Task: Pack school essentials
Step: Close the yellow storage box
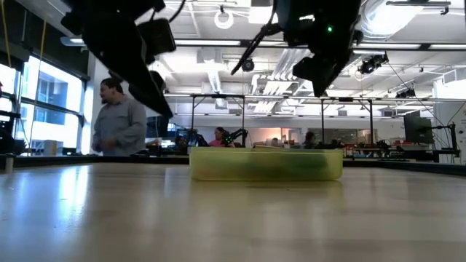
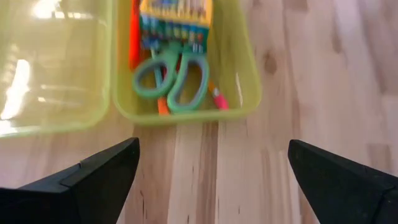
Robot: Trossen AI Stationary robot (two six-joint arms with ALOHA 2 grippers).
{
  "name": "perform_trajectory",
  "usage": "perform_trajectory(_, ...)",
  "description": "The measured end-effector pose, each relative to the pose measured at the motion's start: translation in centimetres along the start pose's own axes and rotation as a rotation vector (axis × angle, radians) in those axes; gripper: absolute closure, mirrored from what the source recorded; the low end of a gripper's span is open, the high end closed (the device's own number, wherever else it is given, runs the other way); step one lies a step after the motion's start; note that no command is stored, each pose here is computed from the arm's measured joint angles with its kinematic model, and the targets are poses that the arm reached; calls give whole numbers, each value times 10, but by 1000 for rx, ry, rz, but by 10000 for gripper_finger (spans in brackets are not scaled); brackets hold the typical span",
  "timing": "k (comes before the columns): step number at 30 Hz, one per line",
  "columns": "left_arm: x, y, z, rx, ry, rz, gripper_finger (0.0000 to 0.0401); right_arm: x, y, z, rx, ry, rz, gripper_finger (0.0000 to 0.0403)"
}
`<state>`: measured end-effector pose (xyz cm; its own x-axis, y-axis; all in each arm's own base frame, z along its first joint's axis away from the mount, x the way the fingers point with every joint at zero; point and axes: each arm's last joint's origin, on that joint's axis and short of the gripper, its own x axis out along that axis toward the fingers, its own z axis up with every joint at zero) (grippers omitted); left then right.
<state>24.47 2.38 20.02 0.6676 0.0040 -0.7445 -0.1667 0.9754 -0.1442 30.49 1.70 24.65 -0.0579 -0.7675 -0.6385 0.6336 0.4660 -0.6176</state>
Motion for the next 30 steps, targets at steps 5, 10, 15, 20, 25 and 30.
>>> perform_trajectory(5,22,-3,-9,-14,96,-8,2,25,-27,2,126,42,137,218)
perform_trajectory(10,38,-11,-15,-12,135,-23,2,50,-49,10,292,11,320,218)
perform_trajectory(15,53,-19,-16,-25,126,-42,2,82,-64,18,456,-28,498,218)
perform_trajectory(20,66,-20,-20,-51,139,-34,2,119,-65,20,574,-91,636,218)
perform_trajectory(25,76,-20,-24,-71,146,-30,2,146,-64,13,697,-137,696,218)
perform_trajectory(30,88,-19,-26,-71,133,-33,2,168,-62,2,763,-143,726,218)
